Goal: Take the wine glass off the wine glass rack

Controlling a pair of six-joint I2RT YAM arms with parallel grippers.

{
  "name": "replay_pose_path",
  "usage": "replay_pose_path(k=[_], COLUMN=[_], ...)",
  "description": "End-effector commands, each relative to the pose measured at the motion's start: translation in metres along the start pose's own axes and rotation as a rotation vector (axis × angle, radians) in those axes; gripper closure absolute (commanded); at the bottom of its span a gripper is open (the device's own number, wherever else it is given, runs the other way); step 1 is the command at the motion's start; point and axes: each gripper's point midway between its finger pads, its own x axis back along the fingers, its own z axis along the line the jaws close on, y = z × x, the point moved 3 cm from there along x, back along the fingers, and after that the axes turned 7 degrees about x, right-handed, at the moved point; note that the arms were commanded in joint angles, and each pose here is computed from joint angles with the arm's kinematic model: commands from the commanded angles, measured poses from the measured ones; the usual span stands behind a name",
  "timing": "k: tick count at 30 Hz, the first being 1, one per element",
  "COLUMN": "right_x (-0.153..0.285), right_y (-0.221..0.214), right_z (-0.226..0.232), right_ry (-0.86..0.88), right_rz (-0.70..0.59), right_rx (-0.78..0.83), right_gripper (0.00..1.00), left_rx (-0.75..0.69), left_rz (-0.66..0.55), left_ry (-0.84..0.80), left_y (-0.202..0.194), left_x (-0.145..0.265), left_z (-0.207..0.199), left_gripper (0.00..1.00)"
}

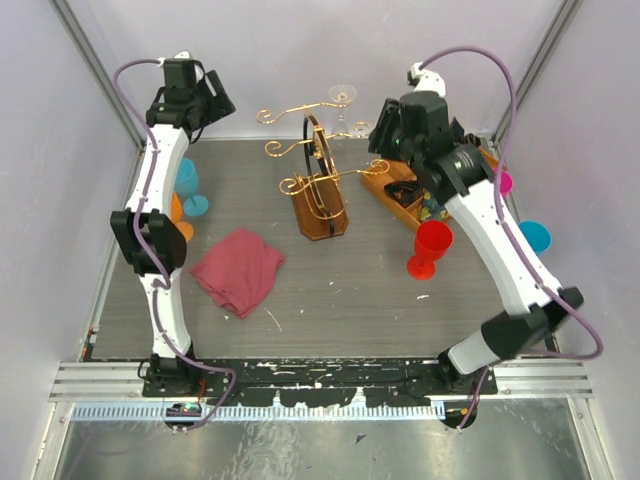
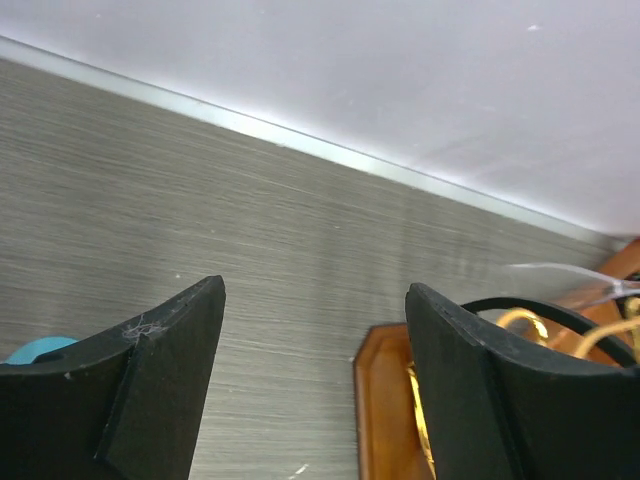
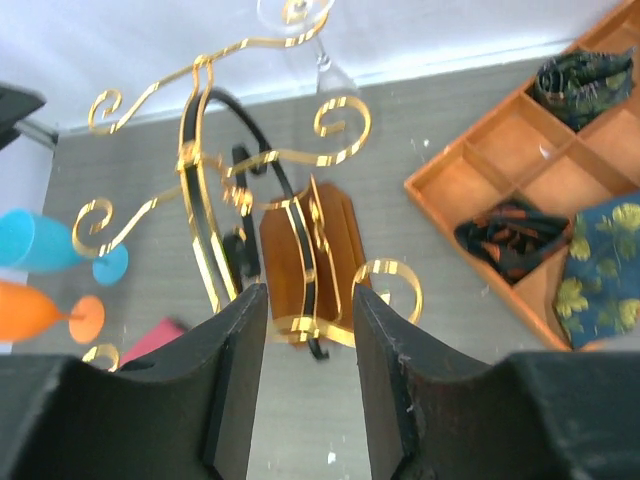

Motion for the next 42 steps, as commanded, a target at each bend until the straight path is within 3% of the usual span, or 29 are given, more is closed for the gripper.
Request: replay_pose_path(k=[1,8,17,27,42], right_x=[-0.051,-0.144,-0.210,-0.229,-0.263], right_y=[0.042,0.051,0.051,0.057,0.052], right_z=[-0.003,-0.010,-0.010,-0.012,-0.017], right_ry=[0.135,0.210,0.306,0.333,0.366], right_rz=[-0.075,-0.020,-0.071,-0.128,-0.118], right_rx=[-0.046,-0.126,-0.202,-0.272,-0.332], right_gripper=[0.56,0.58,0.57,0.57,0.57], left_rx=[0.066,0.122,0.131,0.151,0.136], left_rz=[-0.038,-0.084,-0.025,0.033,0.024], left_ry=[-0.080,-0.176,-0.345,-0.430,-0.500], left_y=[0.020,0.035,0.021,-0.015,-0.013], left_x=[0.035,0.101,0.198,0.239,0.277], left_z=[-0.020,-0.040,-0.069,-0.065,-0.072], left_gripper=[0.21,0.20,0.18,0.18,0.17])
